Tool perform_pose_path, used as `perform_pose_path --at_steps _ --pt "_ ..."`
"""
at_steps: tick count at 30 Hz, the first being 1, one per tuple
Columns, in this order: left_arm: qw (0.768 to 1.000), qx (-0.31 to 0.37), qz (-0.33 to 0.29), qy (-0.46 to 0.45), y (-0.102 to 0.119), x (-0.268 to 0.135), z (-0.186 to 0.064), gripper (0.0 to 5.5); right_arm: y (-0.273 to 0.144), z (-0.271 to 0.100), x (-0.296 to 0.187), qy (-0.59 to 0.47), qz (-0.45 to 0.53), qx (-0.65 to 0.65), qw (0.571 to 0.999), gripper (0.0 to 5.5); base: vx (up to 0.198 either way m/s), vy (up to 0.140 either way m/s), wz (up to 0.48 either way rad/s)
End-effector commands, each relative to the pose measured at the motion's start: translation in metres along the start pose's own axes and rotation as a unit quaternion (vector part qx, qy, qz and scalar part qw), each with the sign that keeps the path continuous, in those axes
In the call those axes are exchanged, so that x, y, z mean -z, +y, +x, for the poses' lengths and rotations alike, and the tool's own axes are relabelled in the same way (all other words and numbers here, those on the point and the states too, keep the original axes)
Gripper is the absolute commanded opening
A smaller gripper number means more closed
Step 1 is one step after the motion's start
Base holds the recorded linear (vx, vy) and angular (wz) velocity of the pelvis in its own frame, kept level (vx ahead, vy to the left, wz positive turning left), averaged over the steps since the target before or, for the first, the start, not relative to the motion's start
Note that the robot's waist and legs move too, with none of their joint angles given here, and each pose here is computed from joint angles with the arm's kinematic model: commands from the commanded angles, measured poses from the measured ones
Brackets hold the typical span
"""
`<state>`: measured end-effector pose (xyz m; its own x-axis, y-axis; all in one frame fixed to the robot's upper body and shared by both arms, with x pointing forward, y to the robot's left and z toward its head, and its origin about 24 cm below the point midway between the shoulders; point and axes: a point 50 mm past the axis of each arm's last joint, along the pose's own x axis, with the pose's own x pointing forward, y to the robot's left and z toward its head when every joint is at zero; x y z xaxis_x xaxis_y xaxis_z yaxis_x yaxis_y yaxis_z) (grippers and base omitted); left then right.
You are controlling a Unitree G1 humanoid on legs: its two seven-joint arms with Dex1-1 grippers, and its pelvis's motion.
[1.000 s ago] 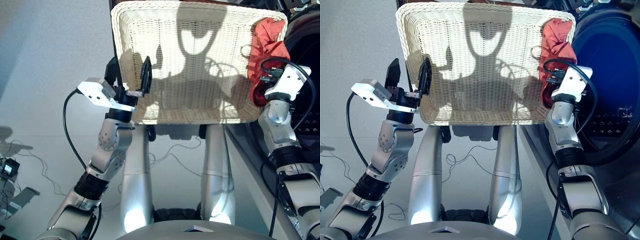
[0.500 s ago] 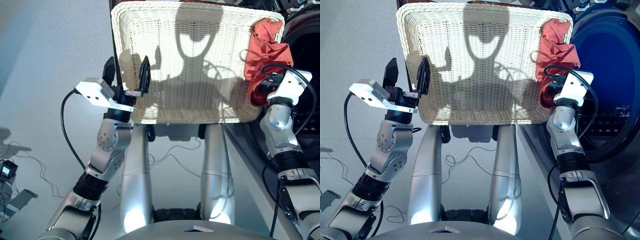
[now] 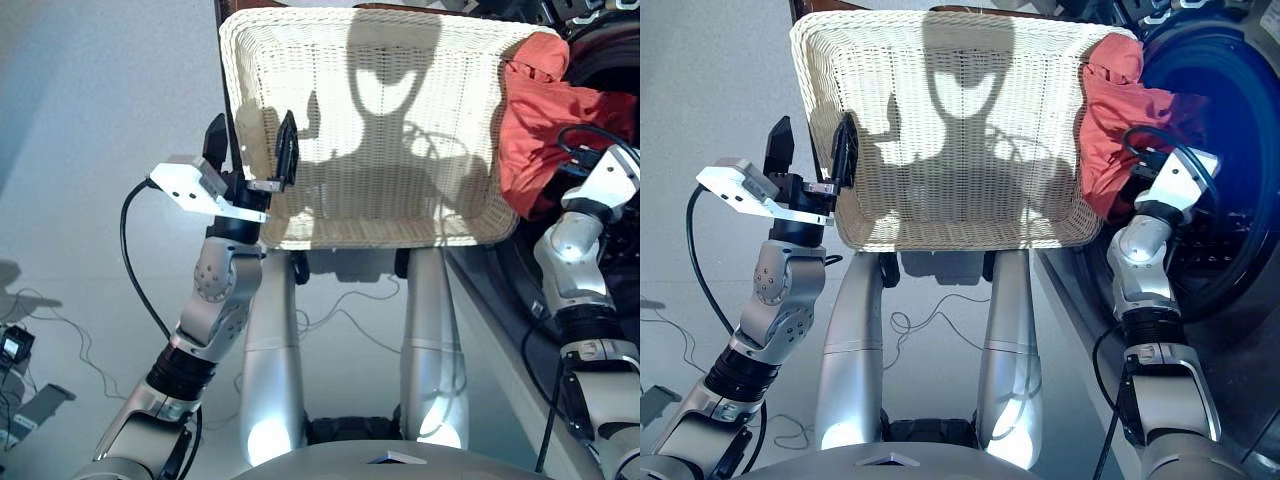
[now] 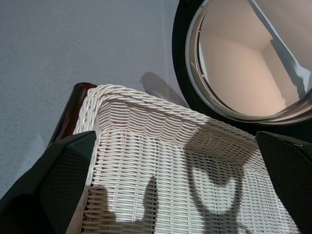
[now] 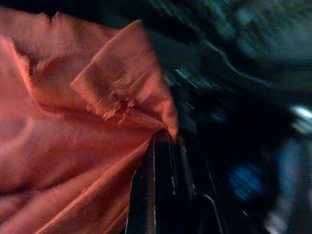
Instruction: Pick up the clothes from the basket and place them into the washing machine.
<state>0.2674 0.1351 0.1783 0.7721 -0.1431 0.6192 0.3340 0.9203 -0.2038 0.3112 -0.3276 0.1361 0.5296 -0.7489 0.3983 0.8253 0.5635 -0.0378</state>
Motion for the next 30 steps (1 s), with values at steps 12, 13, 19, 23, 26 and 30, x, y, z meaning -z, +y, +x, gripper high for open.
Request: perform_pose_path --at_steps 12,13,19,23,26,30 --pt "0.997 0.049 -0.017 -0.057 -0.013 -0.027 -0.002 5.5 -0.147 0.065 0.023 0.14 0.003 0.273 0.952 0.0 0.0 0.0 0.0" --pt "0.997 0.049 -0.017 -0.057 -0.014 -0.027 -0.002 5.5 -0.148 0.066 0.022 0.14 0.003 0.273 0.952 0.0 0.0 0.0 0.0" --pt "0.997 0.049 -0.013 -0.06 -0.015 -0.028 0.003 5.5 -0.155 0.07 0.018 0.144 0.02 0.297 0.944 0.0 0.0 0.0 0.0" --pt "0.997 0.049 -0.016 -0.064 -0.016 -0.028 0.003 5.5 -0.145 0.071 0.015 0.139 0.025 0.283 0.949 0.0 0.0 0.0 0.0" --pt "0.997 0.048 -0.017 -0.064 -0.017 -0.028 0.004 5.5 -0.135 0.07 0.019 0.149 0.036 0.254 0.955 2.95 0.0 0.0 0.0" --pt "0.997 0.046 -0.021 -0.064 -0.017 -0.027 0.005 5.5 -0.115 0.068 0.021 0.15 0.052 0.205 0.966 5.5 0.0 0.0 0.0"
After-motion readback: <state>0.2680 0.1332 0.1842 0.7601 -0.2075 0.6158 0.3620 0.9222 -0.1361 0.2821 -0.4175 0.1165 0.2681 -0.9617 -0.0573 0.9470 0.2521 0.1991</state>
